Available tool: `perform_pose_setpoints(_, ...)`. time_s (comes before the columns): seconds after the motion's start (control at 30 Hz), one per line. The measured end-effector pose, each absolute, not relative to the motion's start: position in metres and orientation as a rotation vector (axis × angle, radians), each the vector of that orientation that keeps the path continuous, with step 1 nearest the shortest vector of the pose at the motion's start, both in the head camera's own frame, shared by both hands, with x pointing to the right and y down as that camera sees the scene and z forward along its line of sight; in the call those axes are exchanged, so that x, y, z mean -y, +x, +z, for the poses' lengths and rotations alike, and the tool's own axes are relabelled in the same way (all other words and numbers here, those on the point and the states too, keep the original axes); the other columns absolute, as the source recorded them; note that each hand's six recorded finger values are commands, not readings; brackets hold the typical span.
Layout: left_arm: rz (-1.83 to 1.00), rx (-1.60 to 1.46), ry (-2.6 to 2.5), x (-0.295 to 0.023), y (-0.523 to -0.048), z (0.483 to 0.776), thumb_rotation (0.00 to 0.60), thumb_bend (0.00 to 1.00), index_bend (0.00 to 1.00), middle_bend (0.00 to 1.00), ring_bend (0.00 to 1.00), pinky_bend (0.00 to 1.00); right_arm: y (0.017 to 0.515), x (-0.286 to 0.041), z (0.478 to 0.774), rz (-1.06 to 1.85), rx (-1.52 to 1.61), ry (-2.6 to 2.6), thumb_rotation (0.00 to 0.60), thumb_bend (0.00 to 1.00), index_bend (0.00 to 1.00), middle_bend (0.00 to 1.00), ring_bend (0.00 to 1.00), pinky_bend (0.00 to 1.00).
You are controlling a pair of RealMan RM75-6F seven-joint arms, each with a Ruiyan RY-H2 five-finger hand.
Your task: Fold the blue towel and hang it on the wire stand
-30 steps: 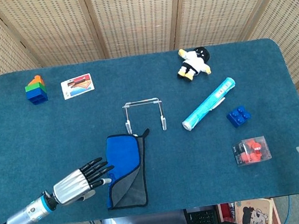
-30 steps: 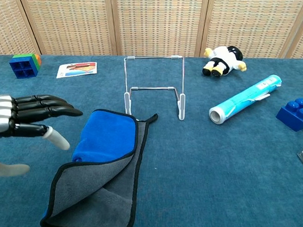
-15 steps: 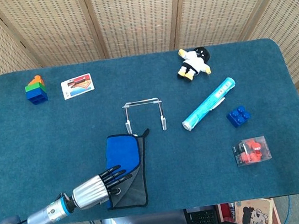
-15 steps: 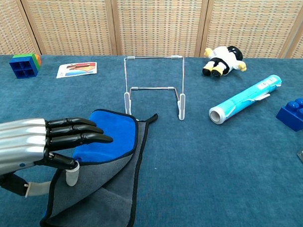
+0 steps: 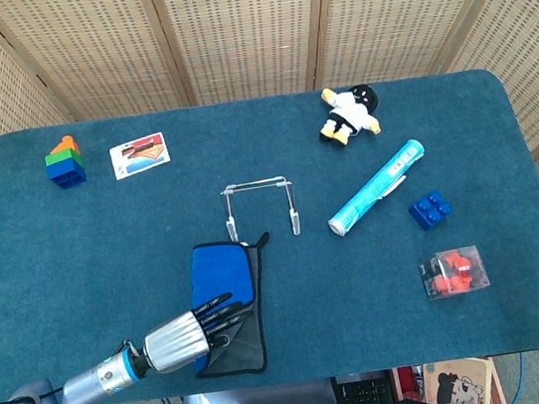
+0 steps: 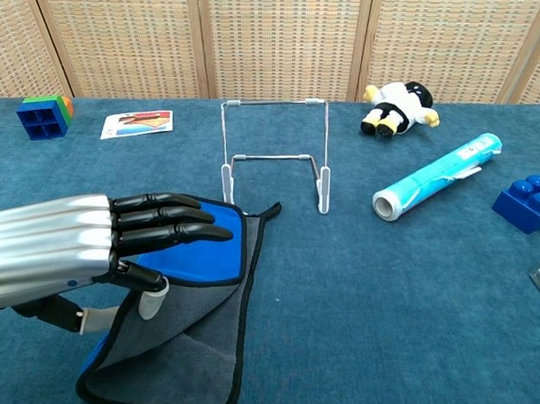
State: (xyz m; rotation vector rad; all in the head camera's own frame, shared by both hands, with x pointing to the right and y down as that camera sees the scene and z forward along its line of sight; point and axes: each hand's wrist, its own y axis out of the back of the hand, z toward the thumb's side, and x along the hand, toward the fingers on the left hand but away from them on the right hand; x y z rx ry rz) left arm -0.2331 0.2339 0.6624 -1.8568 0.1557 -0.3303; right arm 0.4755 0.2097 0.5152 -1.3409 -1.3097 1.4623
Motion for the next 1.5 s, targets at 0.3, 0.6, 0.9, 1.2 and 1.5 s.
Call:
perform_pose_setpoints(0.3,-0.275,-0.104,-1.820,-0.239,-0.200,0.667,0.600,0.45,0.67,0.00,0.00,0.05,0.476,-0.210,0.514,1.457,1.314,-1.344,0.600,0.00,0.00,0.00,0.00,0.00)
perform_pose_setpoints(0.6,-0.232,-0.002,-1.785,-0.257,-0.156,0.684,0.600,0.45,0.66,0.00,0.00,0.05,0.480,-0.211,0.512,1.457,1.326,-1.344,0.600,0.00,0.00,0.00,0.00,0.00)
perform_pose_setpoints(0.9,-0.230,0.008,-1.782,-0.262,-0.134,0.692,0.600,0.45,0.62,0.00,0.00,0.05,0.482,-0.210,0.511,1.454,1.338,-1.346,0.600,0.00,0.00,0.00,0.00,0.00)
perform_pose_setpoints(1.2,-0.242,-0.023,-1.773,-0.261,-0.129,0.694,0.600,0.27,0.00,0.00,0.00,0.05,0.483,-0.210,0.509,1.450,1.346,-1.347,0.600,0.00,0.00,0.00,0.00,0.00)
perform_pose_setpoints(1.5,-0.255,-0.173,-1.811,-0.249,-0.127,0.684,0.600,0.23,0.00,0.00,0.00,0.04,0.481,-0.211,0.509,1.448,1.340,-1.351,0.600,0.00,0.00,0.00,0.00,0.00)
